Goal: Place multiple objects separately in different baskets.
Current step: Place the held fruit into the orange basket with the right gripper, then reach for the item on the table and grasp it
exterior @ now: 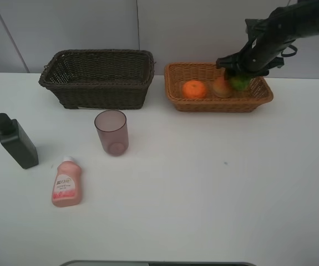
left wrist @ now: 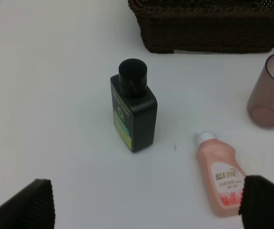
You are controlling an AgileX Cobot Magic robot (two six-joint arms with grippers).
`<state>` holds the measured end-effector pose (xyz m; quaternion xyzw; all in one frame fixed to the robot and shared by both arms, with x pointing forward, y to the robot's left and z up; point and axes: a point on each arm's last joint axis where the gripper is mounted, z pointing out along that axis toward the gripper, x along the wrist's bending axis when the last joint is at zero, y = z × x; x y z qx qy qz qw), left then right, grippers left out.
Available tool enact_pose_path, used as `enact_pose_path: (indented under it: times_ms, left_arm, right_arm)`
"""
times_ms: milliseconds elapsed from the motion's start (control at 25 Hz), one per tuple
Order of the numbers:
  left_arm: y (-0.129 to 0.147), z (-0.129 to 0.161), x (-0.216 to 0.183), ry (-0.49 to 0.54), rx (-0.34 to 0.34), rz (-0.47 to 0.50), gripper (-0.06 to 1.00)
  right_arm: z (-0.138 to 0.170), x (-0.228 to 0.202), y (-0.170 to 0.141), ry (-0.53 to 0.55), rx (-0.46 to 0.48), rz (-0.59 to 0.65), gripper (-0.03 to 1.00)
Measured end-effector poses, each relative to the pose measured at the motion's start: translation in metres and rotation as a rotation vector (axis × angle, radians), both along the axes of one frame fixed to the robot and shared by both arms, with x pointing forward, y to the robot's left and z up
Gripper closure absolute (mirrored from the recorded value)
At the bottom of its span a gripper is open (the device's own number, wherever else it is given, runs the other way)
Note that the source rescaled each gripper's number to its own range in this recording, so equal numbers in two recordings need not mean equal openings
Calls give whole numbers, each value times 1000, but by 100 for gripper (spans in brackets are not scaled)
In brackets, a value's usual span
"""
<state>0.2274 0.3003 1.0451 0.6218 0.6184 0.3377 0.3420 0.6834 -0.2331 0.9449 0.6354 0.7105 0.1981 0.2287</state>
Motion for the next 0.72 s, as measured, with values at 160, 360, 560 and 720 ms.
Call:
enact_pose_path:
  times_ms: [160, 360, 560, 720]
  left_arm:
    - [0, 0, 0, 0, 0, 0, -6]
    - [0, 0, 0, 0, 0, 0, -6]
    - [0, 0, 0, 0, 0, 0, -6]
    - [0, 0, 0, 0, 0, 0, -6]
  right_arm:
    - [-1, -1, -1, 12, -7, -2, 63]
    - [-1, -1, -1, 15, -13, 0, 4]
    - [0, -3, -1, 30, -13, -6, -3]
    - [19, -15, 7, 70, -17, -10, -3]
